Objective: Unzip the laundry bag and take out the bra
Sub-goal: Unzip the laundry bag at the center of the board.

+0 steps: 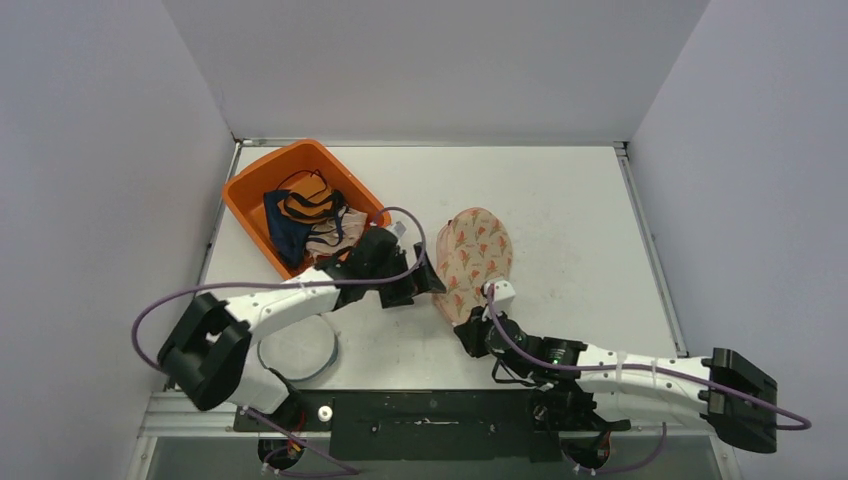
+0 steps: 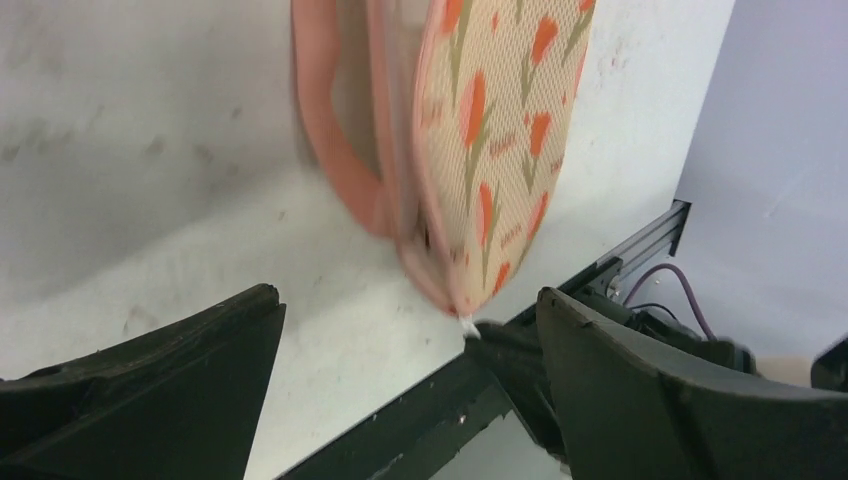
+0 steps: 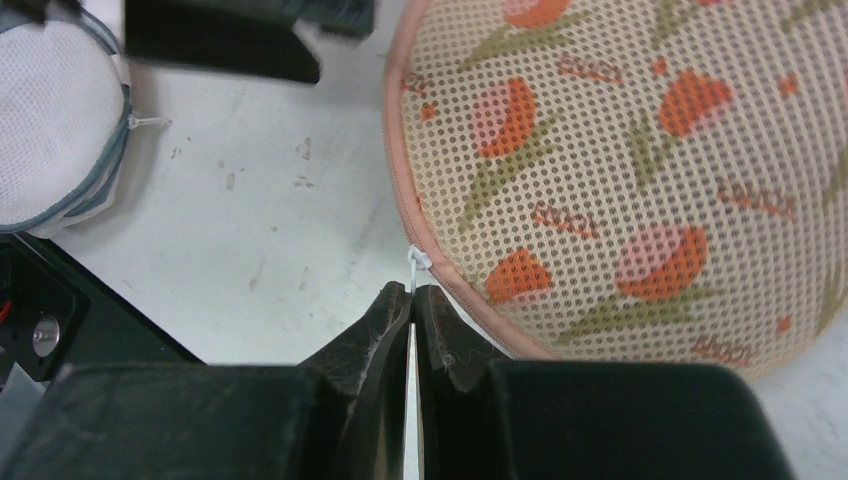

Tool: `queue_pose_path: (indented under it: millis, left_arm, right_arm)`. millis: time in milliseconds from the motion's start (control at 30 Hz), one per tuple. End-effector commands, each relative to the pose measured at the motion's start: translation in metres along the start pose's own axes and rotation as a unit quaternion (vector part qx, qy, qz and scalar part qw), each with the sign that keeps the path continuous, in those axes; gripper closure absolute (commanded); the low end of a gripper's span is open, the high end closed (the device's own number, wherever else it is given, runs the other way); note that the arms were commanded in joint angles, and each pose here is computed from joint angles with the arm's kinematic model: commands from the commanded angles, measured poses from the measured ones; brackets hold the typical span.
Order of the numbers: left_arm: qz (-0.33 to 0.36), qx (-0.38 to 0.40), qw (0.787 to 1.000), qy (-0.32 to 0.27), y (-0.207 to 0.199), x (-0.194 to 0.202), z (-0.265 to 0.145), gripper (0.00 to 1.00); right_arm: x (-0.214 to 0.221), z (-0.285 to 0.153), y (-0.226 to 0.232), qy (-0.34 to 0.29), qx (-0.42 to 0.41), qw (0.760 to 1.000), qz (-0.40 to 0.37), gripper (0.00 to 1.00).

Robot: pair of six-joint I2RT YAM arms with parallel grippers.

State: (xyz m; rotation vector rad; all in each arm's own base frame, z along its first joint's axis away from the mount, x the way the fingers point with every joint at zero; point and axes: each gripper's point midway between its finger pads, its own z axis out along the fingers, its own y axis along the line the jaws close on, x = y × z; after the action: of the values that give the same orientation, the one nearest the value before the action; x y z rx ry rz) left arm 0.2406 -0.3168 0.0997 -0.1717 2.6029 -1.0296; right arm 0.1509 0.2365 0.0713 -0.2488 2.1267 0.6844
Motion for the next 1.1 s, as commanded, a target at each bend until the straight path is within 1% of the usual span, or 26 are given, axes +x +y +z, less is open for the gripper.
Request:
queue_pose_path:
  millis: [0, 67, 133, 267, 400, 467, 500, 533, 600, 767, 867, 967, 1067]
  left_arm:
    - [-0.036, 0.001, 0.999, -0.029, 0.019, 0.018, -0.038, 0.04]
    - [-0.056, 0.024, 0.998, -0.032, 0.021, 0.029, -0.041, 0.04]
    - [-0.066, 0.049, 0.996, -0.041, 0.013, 0.03, -0.042, 0.04]
    - [-0.072, 0.076, 0.993, -0.053, -0.004, 0.022, -0.036, 0.04]
    - [-0.074, 0.092, 0.992, -0.052, -0.015, 0.017, -0.022, 0.02]
    - [-0.073, 0.093, 0.992, -0.048, -0.017, 0.017, -0.016, 0.13]
    - [-0.074, 0.09, 0.992, -0.047, -0.017, 0.016, -0.013, 0.19]
    - [-0.073, 0.087, 0.992, -0.046, -0.015, 0.017, -0.01, 0.28]
    - [-0.075, 0.082, 0.993, -0.045, -0.013, 0.016, -0.006, 0.39]
    - [-0.077, 0.078, 0.993, -0.044, -0.01, 0.017, -0.002, 0.74]
    - [-0.078, 0.073, 0.993, -0.047, -0.008, 0.015, -0.003, 0.9]
    - [-0.079, 0.069, 0.993, -0.049, -0.006, 0.013, -0.003, 0.99]
    - [-0.082, 0.067, 0.993, -0.051, -0.004, 0.008, -0.003, 1.0]
  right_arm:
    - [-0.041, 0.014, 0.053, -0.041, -0.073, 0.996, -0.002, 0.95]
    - [-0.041, 0.02, 0.059, -0.039, -0.08, 0.996, -0.006, 0.95]
    - [-0.04, 0.024, 0.064, -0.036, -0.085, 0.996, -0.008, 0.95]
    - [-0.038, 0.027, 0.07, -0.031, -0.093, 0.995, -0.009, 0.95]
    - [-0.035, 0.027, 0.071, -0.026, -0.097, 0.995, -0.008, 0.95]
    - [-0.034, 0.026, 0.071, -0.025, -0.097, 0.995, -0.007, 0.95]
    - [-0.034, 0.025, 0.07, -0.025, -0.097, 0.995, -0.006, 0.95]
    - [-0.034, 0.024, 0.07, -0.025, -0.097, 0.995, -0.005, 0.95]
    - [-0.035, 0.022, 0.069, -0.026, -0.096, 0.995, -0.005, 0.95]
    - [-0.036, 0.019, 0.067, -0.03, -0.093, 0.995, -0.004, 0.95]
    - [-0.036, 0.017, 0.064, -0.029, -0.091, 0.995, -0.004, 0.95]
    - [-0.034, 0.013, 0.06, -0.028, -0.087, 0.996, -0.002, 0.95]
    - [-0.03, 0.009, 0.053, -0.024, -0.081, 0.996, 0.0, 0.95]
